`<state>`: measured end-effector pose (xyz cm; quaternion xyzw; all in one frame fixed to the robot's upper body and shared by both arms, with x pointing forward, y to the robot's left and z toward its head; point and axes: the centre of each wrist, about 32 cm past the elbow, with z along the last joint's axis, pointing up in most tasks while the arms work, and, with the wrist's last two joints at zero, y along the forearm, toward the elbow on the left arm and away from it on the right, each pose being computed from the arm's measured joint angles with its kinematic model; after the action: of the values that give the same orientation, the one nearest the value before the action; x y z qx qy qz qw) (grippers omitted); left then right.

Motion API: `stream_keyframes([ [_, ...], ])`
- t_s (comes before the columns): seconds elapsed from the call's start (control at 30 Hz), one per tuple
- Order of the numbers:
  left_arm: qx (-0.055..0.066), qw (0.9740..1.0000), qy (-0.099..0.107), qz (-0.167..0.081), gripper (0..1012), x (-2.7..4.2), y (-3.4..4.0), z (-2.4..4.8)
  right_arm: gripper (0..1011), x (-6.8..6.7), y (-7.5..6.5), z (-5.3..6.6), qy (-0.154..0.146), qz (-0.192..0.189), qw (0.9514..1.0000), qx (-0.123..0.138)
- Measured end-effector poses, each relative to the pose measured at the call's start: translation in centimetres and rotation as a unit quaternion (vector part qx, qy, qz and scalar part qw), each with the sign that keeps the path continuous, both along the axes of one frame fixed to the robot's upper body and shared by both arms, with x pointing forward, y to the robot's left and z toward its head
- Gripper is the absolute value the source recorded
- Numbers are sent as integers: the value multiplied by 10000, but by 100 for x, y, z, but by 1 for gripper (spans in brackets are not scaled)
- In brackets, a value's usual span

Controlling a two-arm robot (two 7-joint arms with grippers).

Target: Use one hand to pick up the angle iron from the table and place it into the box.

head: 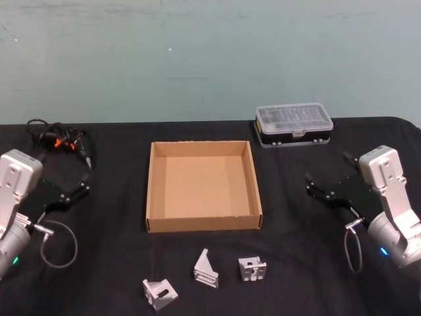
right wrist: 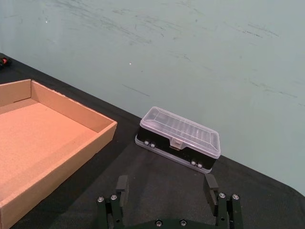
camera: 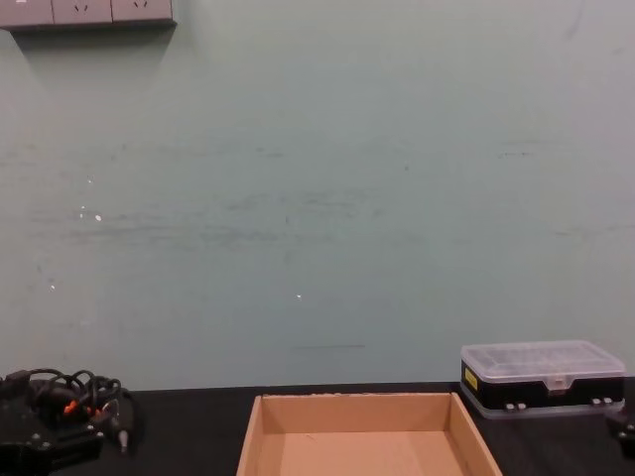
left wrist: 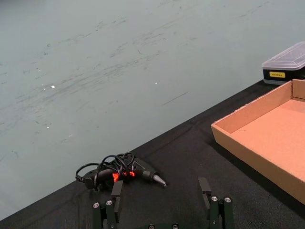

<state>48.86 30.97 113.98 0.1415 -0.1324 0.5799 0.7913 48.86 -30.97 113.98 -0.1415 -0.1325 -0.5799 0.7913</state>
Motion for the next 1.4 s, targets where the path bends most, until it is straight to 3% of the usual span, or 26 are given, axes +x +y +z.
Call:
stream_keyframes([
  [1.4,0,10000,0,0,1000,0,0,0,1003,0,0,0,0,0,10000,0],
])
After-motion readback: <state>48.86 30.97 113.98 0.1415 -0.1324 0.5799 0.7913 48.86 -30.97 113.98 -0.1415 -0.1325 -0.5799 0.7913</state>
